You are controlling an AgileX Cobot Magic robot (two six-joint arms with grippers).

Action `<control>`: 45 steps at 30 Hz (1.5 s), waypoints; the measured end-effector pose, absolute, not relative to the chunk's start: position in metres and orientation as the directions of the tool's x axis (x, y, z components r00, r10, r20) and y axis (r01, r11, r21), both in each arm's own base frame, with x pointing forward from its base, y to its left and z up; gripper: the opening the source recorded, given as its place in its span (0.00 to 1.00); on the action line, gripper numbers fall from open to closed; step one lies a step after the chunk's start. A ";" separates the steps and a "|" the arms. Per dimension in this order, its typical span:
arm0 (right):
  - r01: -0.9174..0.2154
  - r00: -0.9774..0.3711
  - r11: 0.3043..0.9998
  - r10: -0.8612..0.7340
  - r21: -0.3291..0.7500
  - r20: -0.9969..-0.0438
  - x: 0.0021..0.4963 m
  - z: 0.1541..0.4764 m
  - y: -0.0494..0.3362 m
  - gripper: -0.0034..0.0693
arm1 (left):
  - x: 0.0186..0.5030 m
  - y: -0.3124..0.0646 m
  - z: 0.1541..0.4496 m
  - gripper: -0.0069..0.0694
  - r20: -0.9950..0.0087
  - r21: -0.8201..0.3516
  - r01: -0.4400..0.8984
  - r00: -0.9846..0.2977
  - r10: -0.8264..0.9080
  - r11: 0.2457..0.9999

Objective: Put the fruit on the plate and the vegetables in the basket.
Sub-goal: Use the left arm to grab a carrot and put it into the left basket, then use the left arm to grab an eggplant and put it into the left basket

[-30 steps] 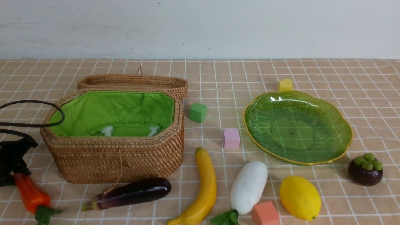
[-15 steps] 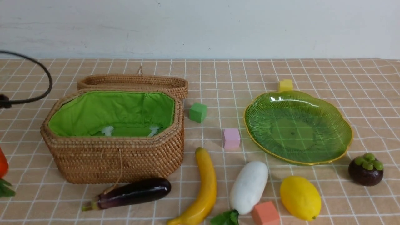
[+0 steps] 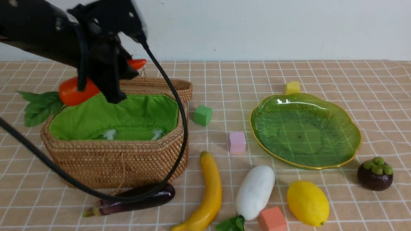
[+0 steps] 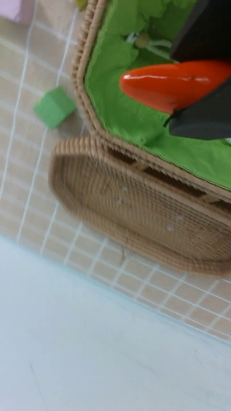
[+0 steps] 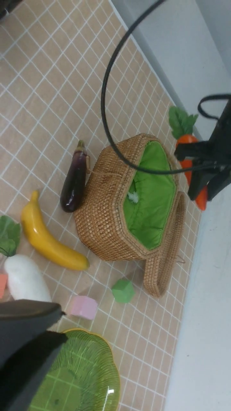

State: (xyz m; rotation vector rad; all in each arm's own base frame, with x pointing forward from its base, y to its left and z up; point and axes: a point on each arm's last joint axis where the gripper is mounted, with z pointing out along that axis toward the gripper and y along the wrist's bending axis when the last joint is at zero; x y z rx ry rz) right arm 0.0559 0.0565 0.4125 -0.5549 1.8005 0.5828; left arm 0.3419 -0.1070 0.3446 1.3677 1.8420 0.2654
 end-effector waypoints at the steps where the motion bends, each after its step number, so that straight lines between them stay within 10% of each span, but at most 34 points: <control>1: -0.635 -0.291 0.763 -0.094 0.118 -0.952 0.055 0.411 0.057 0.17 | 0.349 -0.111 0.334 0.36 -0.456 0.588 0.720 -0.080 0.886 0.368; 6: -0.656 -0.326 0.744 -0.126 0.128 -0.937 0.052 0.407 0.059 0.18 | 0.368 -0.123 0.299 0.38 -0.374 0.586 0.762 -0.046 0.926 0.275; 11: -0.659 -0.330 0.741 -0.130 0.130 -0.935 0.052 0.407 0.059 0.18 | 0.374 -0.124 0.296 0.61 -0.385 0.611 0.739 -0.038 0.922 0.285; 14: -0.658 -0.330 0.742 -0.130 0.129 -0.935 0.052 0.407 0.059 0.19 | 0.369 -0.124 0.307 0.90 -0.461 0.578 0.724 -0.091 0.883 0.377; 17: -0.658 -0.330 0.742 -0.130 0.129 -0.935 0.052 0.407 0.059 0.19 | 0.354 -0.123 0.323 0.94 -0.552 0.473 0.728 -0.194 0.811 0.497; 22: -0.658 -0.331 0.742 -0.132 0.128 -0.934 0.052 0.407 0.059 0.20 | 0.305 -0.130 0.352 0.70 -0.615 0.269 0.751 -0.347 0.708 0.602; 28: -0.662 -0.337 0.738 -0.138 0.130 -0.931 0.051 0.406 0.059 0.20 | 0.240 -0.148 0.325 0.09 -0.466 0.162 0.863 -0.360 0.808 0.478; 32: -0.667 -0.345 0.733 -0.147 0.132 -0.927 0.050 0.405 0.059 0.21 | 0.219 -0.145 0.287 0.08 -0.346 0.096 0.881 -0.407 0.845 0.463; 45: -0.669 -0.348 0.732 -0.150 0.133 -0.925 0.050 0.405 0.059 0.22 | 0.226 -0.136 0.213 0.83 -0.385 0.325 0.854 -0.273 0.881 0.407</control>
